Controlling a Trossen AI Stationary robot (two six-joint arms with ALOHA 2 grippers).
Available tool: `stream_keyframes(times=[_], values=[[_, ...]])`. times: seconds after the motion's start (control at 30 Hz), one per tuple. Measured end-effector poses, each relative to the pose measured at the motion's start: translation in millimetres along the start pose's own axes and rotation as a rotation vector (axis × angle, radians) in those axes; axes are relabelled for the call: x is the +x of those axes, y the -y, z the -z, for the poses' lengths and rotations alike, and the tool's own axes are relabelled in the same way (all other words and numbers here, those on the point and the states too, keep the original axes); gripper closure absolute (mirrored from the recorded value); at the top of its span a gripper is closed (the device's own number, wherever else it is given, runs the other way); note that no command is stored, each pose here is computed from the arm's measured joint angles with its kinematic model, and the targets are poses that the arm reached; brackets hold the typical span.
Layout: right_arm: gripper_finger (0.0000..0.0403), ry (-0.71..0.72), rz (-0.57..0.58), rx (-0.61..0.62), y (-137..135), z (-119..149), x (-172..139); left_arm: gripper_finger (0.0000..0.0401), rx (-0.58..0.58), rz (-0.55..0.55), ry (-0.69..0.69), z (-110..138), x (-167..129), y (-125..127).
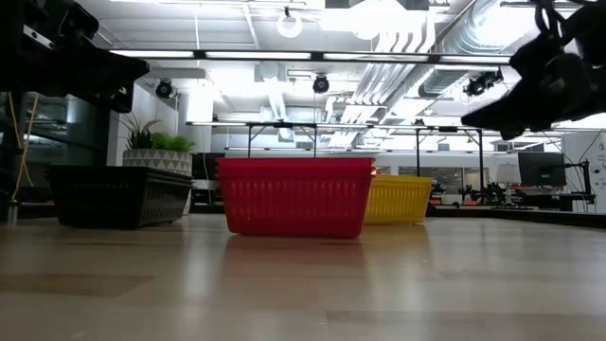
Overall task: Stack baskets by color
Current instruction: Return to Home Position
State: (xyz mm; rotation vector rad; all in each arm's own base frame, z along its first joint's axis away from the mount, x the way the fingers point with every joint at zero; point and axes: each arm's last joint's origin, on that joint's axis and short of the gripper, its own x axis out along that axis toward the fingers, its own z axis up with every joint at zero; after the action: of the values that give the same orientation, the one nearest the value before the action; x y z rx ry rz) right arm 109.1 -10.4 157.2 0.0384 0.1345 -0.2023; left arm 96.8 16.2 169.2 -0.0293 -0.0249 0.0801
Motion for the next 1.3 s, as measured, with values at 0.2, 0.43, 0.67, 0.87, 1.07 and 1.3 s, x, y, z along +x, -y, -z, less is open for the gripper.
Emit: stream_keyframes(times=[0.2, 0.43, 0.67, 0.87, 1.07, 1.3], values=[[0.0403, 0.049, -0.075, 0.005, 0, -3, -7, 0.04, 0.0, 0.0, 0.0, 0, 0, 0], [0.0403, 0.059, -0.067, -0.061, 1, -4, -7, 0.04, 0.0, -0.001, 0.0, 0, 0, 0], [0.0403, 0.051, -0.084, 0.095, 0, -4, -7, 0.04, 0.0, -0.001, 0.0, 0, 0, 0], [0.0403, 0.052, -0.082, 0.049, 0, -4, -7, 0.04, 0.0, -0.001, 0.0, 0, 0, 0], [0.0403, 0.096, -0.084, 0.039, 1, -7, -10, 0.04, 0.003, 0.001, 0.026, -2, -1, 0], [0.0403, 0.184, -0.083, 0.044, 1, -13, -15, 0.04, 0.002, -0.001, 0.019, -1, -1, 0]])
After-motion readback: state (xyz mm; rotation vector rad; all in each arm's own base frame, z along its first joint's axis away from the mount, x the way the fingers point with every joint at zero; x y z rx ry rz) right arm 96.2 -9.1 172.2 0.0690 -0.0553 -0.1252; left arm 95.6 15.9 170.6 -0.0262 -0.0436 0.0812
